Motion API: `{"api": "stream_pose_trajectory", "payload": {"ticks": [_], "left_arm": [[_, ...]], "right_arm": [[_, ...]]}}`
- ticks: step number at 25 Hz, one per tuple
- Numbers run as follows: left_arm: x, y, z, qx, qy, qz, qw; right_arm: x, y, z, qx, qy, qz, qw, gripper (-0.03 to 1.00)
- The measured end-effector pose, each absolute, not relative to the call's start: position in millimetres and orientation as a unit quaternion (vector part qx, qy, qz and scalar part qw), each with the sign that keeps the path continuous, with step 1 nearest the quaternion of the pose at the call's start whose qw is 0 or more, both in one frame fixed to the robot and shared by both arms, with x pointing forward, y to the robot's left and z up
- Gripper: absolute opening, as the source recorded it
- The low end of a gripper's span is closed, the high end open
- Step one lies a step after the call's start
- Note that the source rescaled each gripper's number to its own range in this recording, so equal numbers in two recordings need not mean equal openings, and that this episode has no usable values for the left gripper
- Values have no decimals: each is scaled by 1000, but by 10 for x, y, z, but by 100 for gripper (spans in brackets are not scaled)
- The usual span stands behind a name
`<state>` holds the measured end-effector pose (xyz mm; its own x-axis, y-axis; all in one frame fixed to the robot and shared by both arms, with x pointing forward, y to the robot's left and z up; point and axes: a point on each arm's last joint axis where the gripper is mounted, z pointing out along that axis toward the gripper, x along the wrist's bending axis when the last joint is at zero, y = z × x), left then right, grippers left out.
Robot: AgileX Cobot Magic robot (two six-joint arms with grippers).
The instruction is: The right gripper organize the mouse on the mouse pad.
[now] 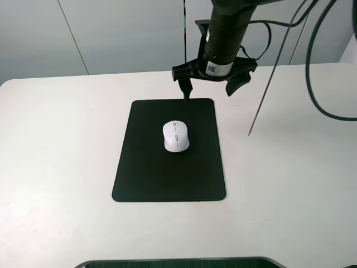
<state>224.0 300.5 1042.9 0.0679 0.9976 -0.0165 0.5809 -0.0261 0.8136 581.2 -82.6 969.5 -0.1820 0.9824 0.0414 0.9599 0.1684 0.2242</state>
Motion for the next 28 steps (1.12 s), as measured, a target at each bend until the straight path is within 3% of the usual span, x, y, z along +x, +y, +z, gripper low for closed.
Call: {"api": "stream_pose_trajectory", "payload": {"ticks": [8, 18, 28], "left_arm": [[2240, 3005, 10429, 647, 610, 307, 339], [2240, 3005, 10429, 647, 610, 307, 339], [2240, 3005, 10429, 647, 610, 307, 339]], "right_arm": [[5680, -1615, 9798, 677, 729, 82, 59, 100], [5173, -2600, 10173, 744, 652, 105, 100, 100], [4322, -2839, 10611, 715, 658, 165, 166, 100]]}}
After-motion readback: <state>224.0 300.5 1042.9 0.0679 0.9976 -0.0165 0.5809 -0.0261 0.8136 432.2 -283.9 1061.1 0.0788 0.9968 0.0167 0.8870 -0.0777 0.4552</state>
